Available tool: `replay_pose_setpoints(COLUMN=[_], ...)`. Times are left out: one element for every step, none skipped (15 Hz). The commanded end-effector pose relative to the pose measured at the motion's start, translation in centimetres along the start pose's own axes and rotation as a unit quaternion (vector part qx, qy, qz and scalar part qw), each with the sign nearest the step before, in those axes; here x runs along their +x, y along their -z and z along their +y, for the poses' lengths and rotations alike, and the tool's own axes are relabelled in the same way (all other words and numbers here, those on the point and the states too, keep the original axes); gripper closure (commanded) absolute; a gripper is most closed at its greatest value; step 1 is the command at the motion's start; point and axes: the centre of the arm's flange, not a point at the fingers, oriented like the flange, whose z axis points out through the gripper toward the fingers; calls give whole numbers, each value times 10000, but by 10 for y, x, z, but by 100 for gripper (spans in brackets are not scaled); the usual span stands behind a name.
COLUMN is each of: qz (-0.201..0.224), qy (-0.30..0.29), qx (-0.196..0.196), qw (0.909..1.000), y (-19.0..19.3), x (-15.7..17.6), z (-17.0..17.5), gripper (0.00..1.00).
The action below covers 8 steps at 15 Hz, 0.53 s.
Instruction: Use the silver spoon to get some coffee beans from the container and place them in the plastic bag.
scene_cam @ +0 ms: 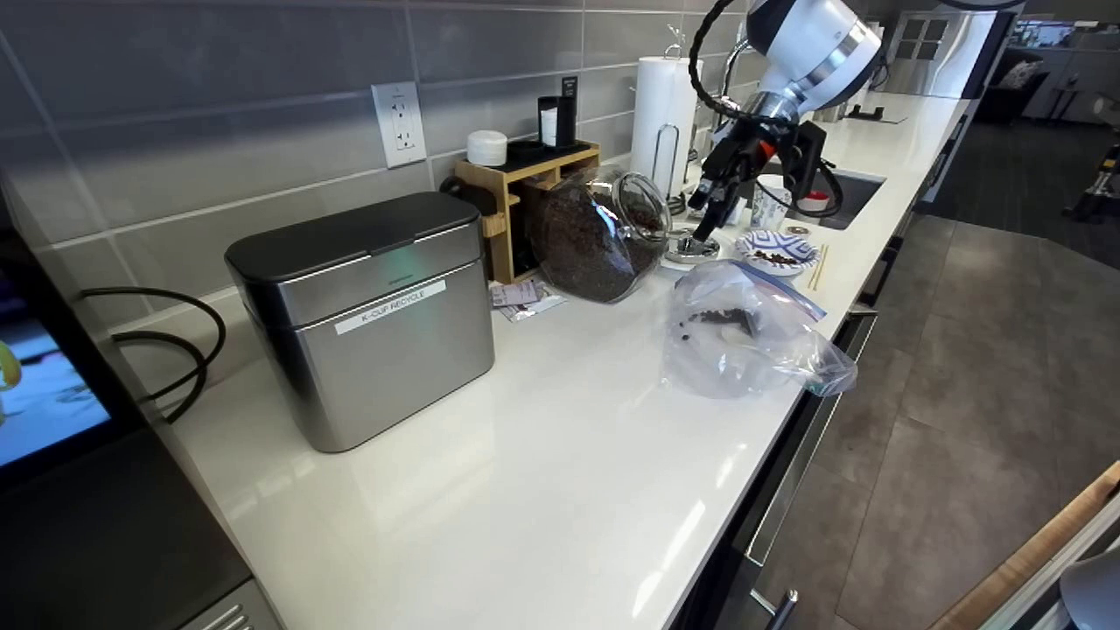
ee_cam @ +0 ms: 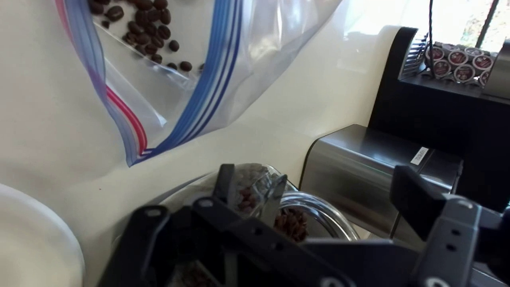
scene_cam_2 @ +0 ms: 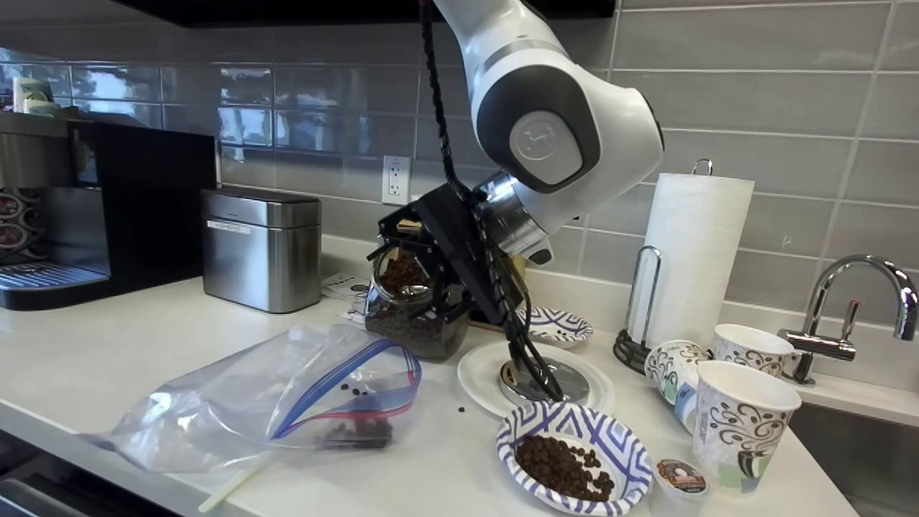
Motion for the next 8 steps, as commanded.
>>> replay_pose_setpoints(qz=[-27,-43,-76,-107,-160,-182,-189,-196], qy=[-184,-210,-270,-309,-358,-402,-451,-489], qx=[302,345,389,433,398,399,375,375], qw=[9994,9992,9989,9985,9984,9982,9981,9979], y=[-4,-7,-10,-11,-14,-16,-17,-18], x=[16,18,19,21,21,22,23,24], z=[7,7,8,9,9,10,11,12], gripper=[0,0,0,0,0,0,0,0])
